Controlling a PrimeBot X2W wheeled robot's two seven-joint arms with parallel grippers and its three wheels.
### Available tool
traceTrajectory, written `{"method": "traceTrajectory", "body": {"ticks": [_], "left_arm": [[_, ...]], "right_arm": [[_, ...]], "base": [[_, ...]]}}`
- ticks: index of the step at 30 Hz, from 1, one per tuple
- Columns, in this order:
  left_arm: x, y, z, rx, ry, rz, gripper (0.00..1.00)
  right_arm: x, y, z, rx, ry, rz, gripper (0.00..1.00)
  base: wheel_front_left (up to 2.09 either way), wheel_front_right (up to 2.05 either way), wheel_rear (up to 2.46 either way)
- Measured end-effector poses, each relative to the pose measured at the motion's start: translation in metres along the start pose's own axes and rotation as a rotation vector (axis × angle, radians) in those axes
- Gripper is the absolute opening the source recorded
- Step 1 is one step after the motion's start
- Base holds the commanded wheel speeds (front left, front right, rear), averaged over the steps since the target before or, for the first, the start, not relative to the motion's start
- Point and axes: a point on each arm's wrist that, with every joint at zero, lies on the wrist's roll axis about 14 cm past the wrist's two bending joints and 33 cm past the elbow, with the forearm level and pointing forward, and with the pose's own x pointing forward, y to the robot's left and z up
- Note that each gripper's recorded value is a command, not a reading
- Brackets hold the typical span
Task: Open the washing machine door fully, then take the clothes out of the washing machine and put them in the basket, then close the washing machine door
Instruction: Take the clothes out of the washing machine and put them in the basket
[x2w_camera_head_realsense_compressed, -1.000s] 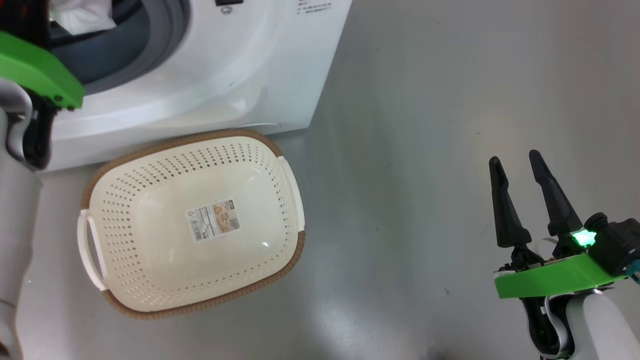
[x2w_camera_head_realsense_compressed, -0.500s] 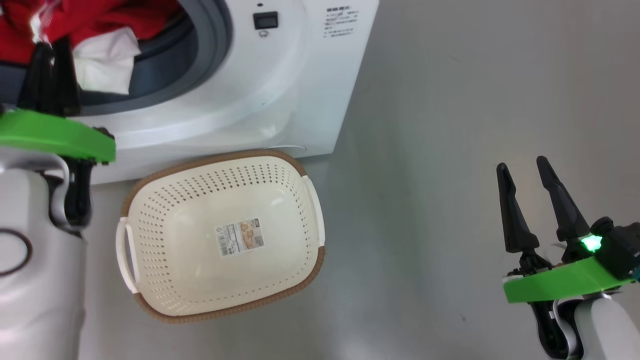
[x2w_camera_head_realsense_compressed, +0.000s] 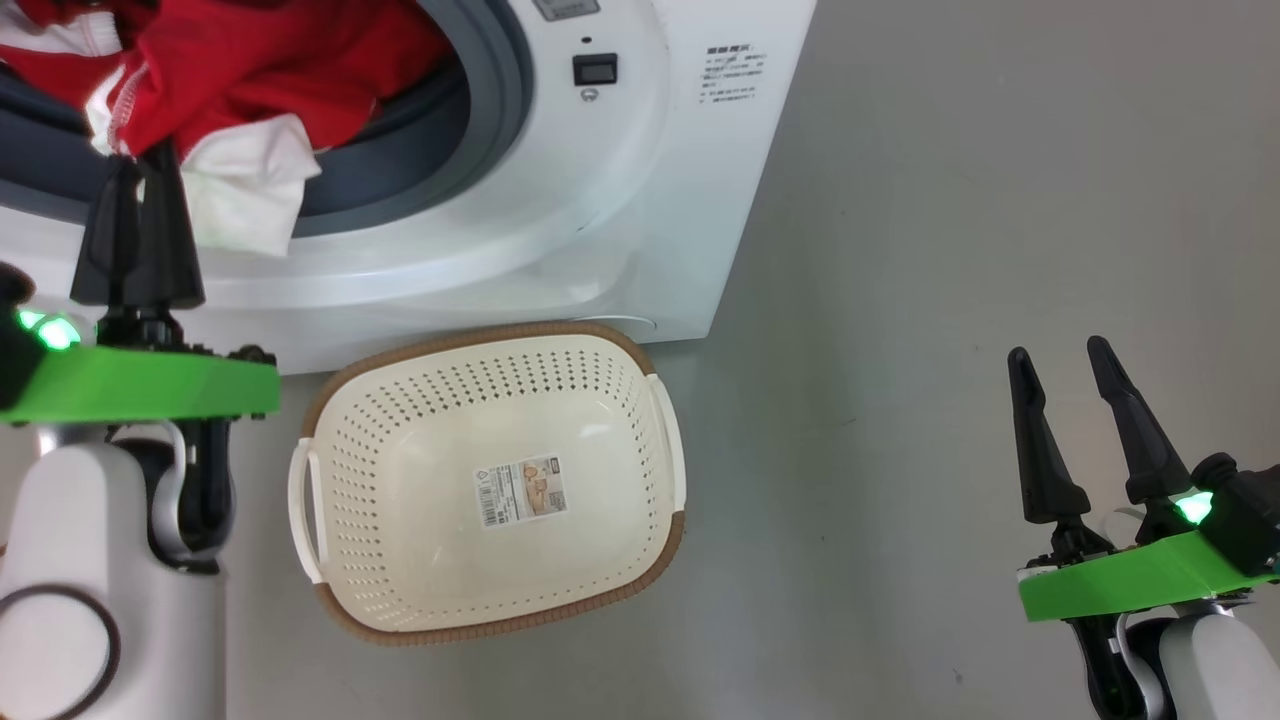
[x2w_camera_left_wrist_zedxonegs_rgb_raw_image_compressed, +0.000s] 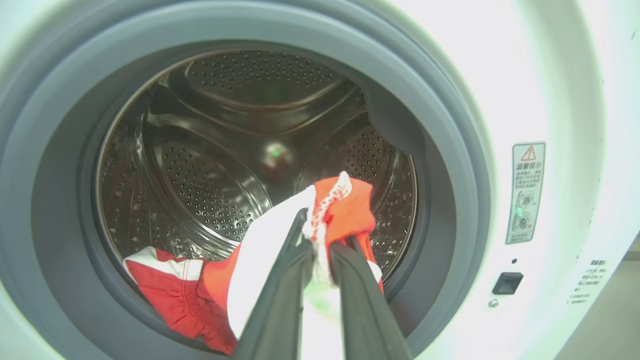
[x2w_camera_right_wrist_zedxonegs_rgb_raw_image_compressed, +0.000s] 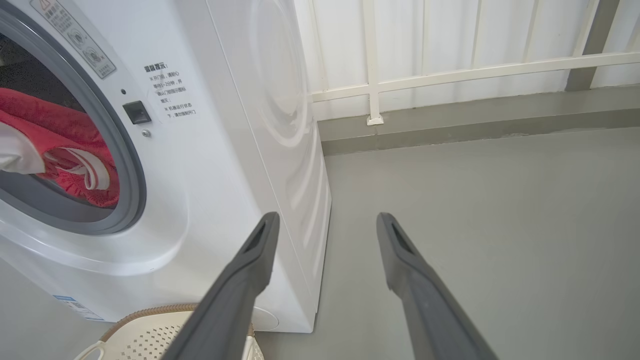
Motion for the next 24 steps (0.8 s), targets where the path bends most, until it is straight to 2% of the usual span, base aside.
{"method": "traceTrajectory", "body": {"ticks": [13,24], "left_arm": [[-0.014,-0.014,0.057,-0.011,-0.184,-0.027,0.00],[-0.026,-0.013,0.016,-0.029,-0.065,-0.011,0.00]], "right_arm": [[0.002,0.004,-0.001,0.001,0.001,0.012,1.00],[0.001,0.001,-0.001,0.000,0.004,0.005,1.00]], "base": [[0.00,0.00,0.00],[0.00,0.00,0.00]]}}
